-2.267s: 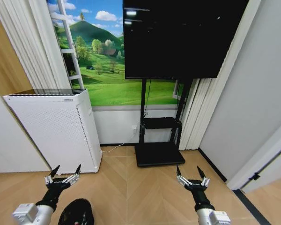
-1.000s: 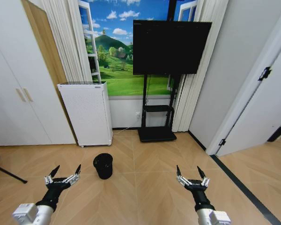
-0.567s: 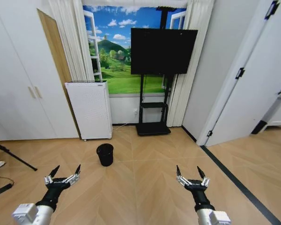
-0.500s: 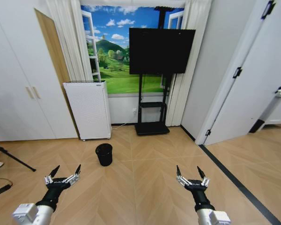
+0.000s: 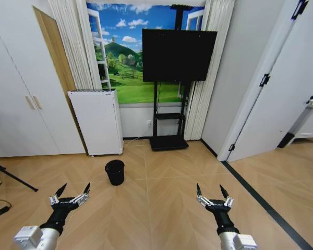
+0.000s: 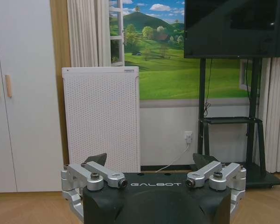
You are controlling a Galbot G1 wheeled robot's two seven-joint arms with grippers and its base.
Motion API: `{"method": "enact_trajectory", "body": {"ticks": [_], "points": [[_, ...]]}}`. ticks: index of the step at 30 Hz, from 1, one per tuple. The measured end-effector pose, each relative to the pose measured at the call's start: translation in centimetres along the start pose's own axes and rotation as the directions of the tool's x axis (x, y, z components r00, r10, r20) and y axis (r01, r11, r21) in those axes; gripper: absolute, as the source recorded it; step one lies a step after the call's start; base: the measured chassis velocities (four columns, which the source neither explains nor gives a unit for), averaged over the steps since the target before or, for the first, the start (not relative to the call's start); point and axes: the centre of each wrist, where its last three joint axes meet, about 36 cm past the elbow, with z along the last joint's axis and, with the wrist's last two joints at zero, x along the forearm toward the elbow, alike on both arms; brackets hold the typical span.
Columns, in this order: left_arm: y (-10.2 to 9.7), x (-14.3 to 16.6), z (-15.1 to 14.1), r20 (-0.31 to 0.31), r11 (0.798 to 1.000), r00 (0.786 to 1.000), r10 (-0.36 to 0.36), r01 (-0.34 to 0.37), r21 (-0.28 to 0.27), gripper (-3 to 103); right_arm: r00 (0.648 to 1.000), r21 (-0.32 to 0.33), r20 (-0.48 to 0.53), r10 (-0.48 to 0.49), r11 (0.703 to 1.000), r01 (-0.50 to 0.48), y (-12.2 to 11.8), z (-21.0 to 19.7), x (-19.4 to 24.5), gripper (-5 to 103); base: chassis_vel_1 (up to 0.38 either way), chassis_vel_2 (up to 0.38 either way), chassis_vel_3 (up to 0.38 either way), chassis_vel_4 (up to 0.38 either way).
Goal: Pick up the trash bin and place the garbage on the floor into it.
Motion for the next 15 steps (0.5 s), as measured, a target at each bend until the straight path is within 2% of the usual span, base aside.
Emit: {"method": "enact_trajectory", "body": {"ticks": [15], "points": [[0.00,0.00,0.00,0.000,1.000,1.000,0.000,0.000,0.000,100,1.000,0.000,0.000,0.000,1.000,0.000,0.00,0.00,0.00,100,0.000,0.000,0.000,0.000]]}}
